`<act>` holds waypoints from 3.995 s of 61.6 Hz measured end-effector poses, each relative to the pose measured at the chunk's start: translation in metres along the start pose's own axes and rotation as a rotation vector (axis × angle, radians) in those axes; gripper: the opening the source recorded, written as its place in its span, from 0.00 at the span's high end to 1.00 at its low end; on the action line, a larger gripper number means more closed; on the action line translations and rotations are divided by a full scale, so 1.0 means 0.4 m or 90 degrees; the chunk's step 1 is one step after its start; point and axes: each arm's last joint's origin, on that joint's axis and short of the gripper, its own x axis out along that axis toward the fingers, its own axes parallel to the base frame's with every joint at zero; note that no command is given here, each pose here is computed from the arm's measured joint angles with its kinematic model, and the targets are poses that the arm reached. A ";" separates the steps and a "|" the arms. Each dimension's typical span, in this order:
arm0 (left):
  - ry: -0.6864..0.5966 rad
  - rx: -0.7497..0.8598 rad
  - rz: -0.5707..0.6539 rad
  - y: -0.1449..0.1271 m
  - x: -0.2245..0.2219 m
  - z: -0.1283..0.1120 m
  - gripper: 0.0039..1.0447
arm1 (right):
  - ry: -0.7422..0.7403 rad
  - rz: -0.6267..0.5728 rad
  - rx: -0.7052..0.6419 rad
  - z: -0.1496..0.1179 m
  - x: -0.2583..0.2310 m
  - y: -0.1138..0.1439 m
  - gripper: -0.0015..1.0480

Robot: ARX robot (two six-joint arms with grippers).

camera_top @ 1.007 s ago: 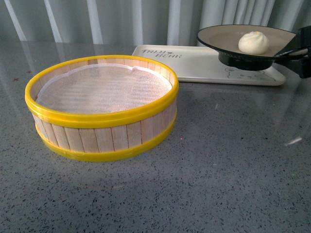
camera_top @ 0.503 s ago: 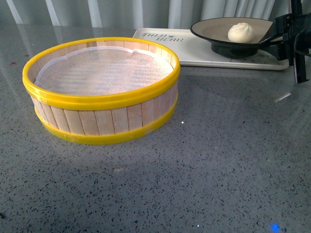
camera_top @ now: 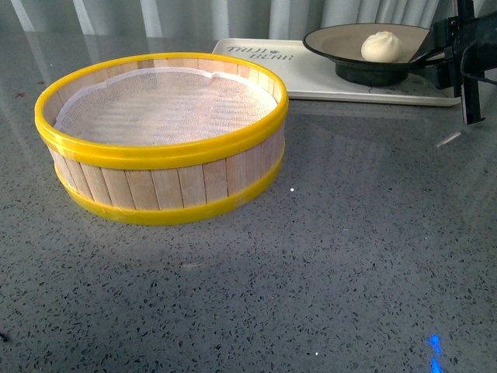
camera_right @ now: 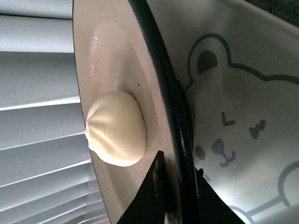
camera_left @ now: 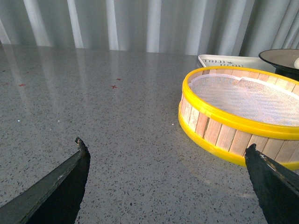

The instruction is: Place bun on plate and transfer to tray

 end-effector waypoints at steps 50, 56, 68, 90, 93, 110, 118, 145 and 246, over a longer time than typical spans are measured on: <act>0.000 0.000 0.000 0.000 0.000 0.000 0.06 | -0.004 0.027 0.019 -0.019 -0.039 -0.001 0.31; 0.000 0.000 0.000 0.000 0.000 0.000 0.06 | -0.012 0.034 0.019 -0.028 -0.070 0.005 0.16; 0.000 0.000 0.000 0.000 0.000 0.000 0.06 | -0.032 0.051 0.000 -0.046 -0.160 0.025 0.09; 0.000 0.000 0.000 0.000 0.000 0.000 0.06 | -0.206 0.084 -0.220 -0.046 -0.503 0.061 0.08; 0.000 0.000 0.000 0.000 0.000 0.000 0.06 | -0.239 0.082 -0.264 -0.047 -0.542 0.057 0.08; 0.000 0.000 0.000 0.000 0.000 0.000 0.06 | -0.454 0.056 -0.564 -0.082 -0.757 -0.031 0.08; 0.000 0.000 0.000 0.000 0.000 0.000 0.06 | -0.477 0.000 -0.654 -0.097 -0.748 -0.124 0.10; 0.000 0.000 0.000 0.000 0.000 0.000 0.06 | -0.352 0.046 -0.853 -0.233 -0.745 -0.291 0.86; 0.000 0.000 0.000 0.000 0.000 0.000 0.06 | -0.355 0.052 -0.860 -0.324 -0.829 -0.409 0.98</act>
